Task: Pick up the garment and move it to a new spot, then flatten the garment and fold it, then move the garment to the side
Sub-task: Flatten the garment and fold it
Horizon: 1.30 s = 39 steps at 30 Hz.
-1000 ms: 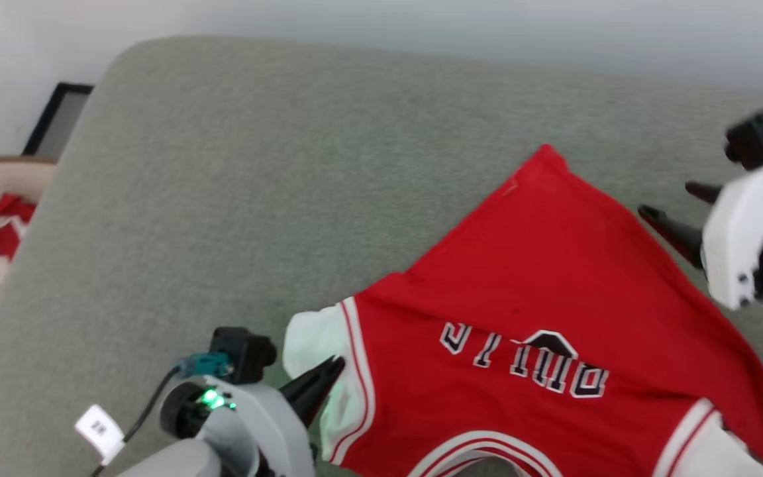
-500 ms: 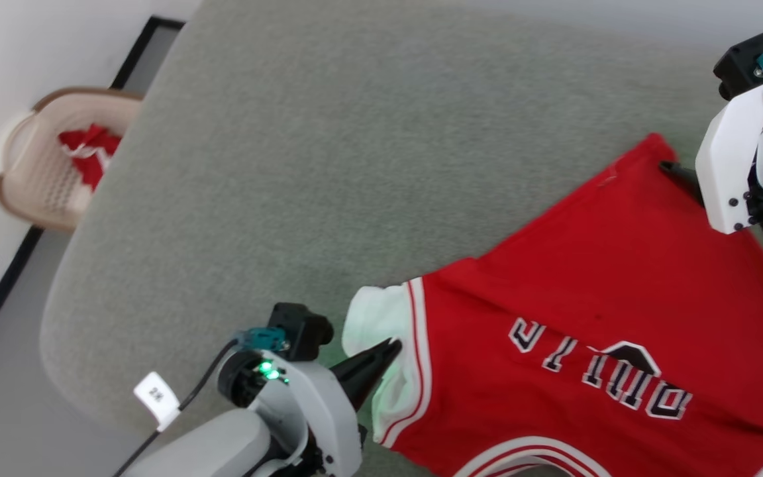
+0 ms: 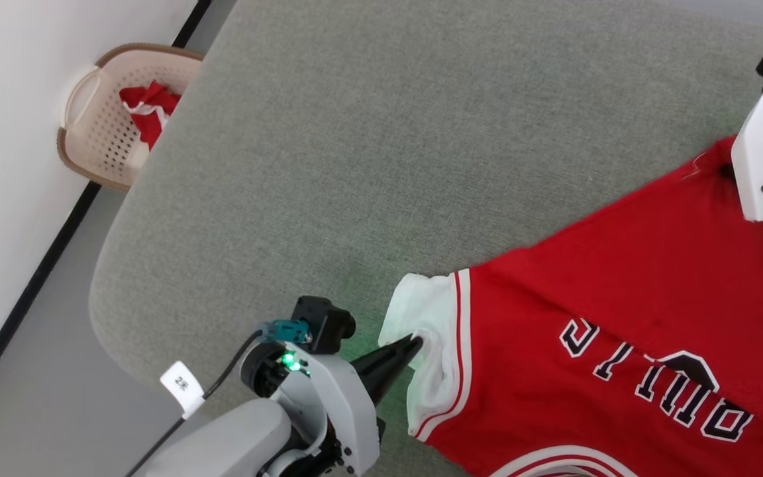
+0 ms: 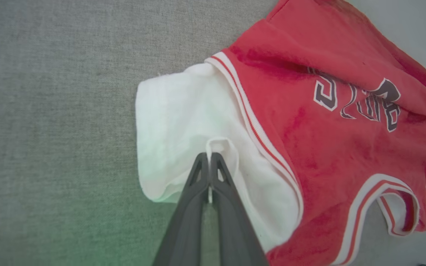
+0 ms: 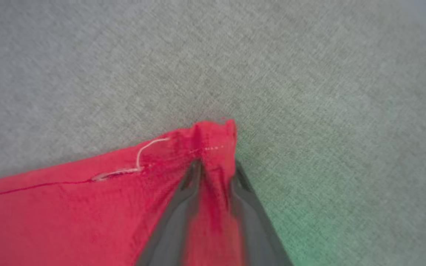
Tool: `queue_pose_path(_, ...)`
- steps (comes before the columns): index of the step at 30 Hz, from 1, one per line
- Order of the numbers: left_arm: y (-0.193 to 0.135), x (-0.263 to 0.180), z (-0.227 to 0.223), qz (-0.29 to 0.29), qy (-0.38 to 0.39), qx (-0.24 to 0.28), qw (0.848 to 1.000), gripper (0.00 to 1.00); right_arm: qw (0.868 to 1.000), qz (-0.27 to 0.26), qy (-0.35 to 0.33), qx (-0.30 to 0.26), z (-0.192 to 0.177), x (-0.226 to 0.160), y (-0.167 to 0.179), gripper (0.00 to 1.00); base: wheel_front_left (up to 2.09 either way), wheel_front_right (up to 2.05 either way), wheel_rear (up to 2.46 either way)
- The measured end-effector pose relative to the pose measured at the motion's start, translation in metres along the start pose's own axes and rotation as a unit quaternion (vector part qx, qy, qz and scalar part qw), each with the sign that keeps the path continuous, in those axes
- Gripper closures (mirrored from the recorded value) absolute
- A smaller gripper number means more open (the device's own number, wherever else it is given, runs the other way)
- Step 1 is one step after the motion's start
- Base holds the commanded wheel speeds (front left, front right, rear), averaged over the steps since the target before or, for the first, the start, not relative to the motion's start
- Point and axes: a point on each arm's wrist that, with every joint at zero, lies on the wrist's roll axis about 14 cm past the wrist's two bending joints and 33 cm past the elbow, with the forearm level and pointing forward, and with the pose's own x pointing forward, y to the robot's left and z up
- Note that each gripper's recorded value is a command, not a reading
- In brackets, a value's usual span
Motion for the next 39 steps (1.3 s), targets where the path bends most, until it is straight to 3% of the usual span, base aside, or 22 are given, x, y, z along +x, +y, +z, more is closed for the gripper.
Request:
queue_pose_path(10,0.009,0.0,0.012,0.002,0.0,0.019,1.0,1.0,1.0,0.004,-0.013,0.008,0.005,-0.016,0.003,1.0,0.0,0.0,0.0)
queue_pose_path(21,0.012,-0.008,0.144,0.016,-0.046,0.181,0.982,1.0,0.989,-0.031,-0.143,-0.022,0.063,-0.107,-0.013,1.0,0.0,0.0,0.0)
queue_pose_path(30,-0.02,-0.029,0.273,0.024,-0.129,0.277,0.952,1.0,0.951,-0.11,-0.281,-0.065,0.108,-0.21,-0.03,1.0,0.0,0.0,0.0)
queue_pose_path(39,-0.064,-0.07,0.378,0.047,-0.233,0.33,0.914,1.0,0.894,-0.197,-0.392,-0.09,0.131,-0.319,-0.044,1.0,0.0,0.0,0.0)
